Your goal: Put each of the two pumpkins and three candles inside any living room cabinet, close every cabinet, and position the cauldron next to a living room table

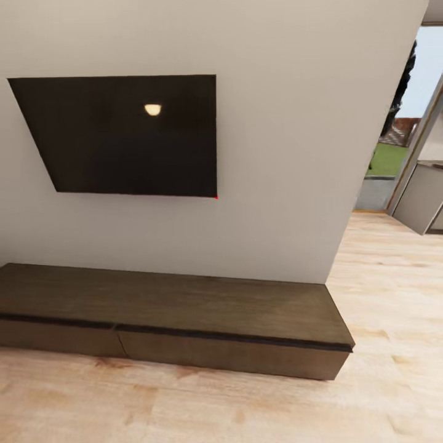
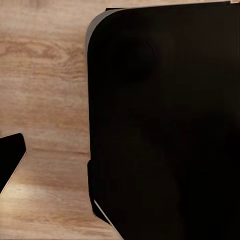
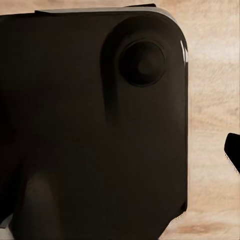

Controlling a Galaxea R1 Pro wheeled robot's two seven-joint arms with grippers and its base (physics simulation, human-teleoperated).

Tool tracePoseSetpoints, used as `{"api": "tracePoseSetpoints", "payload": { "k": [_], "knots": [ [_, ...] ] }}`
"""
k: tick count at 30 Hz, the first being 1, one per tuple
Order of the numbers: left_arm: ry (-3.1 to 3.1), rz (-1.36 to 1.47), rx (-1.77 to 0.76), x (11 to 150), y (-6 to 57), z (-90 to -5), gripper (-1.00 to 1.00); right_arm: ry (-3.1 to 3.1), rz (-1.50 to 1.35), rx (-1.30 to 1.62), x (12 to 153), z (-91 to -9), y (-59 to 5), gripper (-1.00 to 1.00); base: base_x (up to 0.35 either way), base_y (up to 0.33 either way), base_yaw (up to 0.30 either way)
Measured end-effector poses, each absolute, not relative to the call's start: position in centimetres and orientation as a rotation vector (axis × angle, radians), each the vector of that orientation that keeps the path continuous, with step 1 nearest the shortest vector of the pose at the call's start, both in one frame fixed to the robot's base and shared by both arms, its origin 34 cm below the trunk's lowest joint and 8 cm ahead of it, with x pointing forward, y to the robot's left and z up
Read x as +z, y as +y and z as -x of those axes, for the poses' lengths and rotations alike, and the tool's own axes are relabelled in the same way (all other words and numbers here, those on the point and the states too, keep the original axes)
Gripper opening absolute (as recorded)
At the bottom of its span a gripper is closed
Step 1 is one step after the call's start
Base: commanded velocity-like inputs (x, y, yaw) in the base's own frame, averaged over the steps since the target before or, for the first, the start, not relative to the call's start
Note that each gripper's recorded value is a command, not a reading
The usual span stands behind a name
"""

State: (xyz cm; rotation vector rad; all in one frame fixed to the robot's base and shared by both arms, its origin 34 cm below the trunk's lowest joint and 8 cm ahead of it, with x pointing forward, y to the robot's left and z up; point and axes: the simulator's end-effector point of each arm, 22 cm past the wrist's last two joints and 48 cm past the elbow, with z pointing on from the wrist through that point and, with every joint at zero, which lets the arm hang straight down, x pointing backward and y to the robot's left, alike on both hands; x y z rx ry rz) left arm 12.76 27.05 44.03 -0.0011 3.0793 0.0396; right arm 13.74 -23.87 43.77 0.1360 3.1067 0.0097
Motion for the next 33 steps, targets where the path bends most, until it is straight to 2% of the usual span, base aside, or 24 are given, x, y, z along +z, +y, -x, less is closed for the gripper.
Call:
{"api": "tracePoseSetpoints", "payload": {
  "k": [5, 10, 21, 33],
  "knots": [
    [3.078, -0.001, 0.038, 44.0, 27.0, -12.8, 1.0, 3.103, -0.139, 0.016, 43.8, -13.9, -23.8, 1.0, 0.281, 0.014, 0.001],
    [3.072, -0.006, 0.039, 44.0, 27.0, -12.9, 1.0, 3.092, -0.136, 0.023, 43.7, -14.3, -23.7, 1.0, 0.07, 0.002, -0.008],
    [3.059, -0.015, 0.063, 44.1, 28.3, -13.2, 1.0, 3.1, -0.132, 0.025, 43.8, -14.0, -23.6, 1.0, -0.088, 0.047, -0.044],
    [3.068, -0.028, 0.096, 44.2, 30.1, -12.5, 1.0, 3.085, -0.134, 0.022, 43.7, -14.9, -23.7, 1.0, -0.006, 0.003, 0.0]
  ]
}}
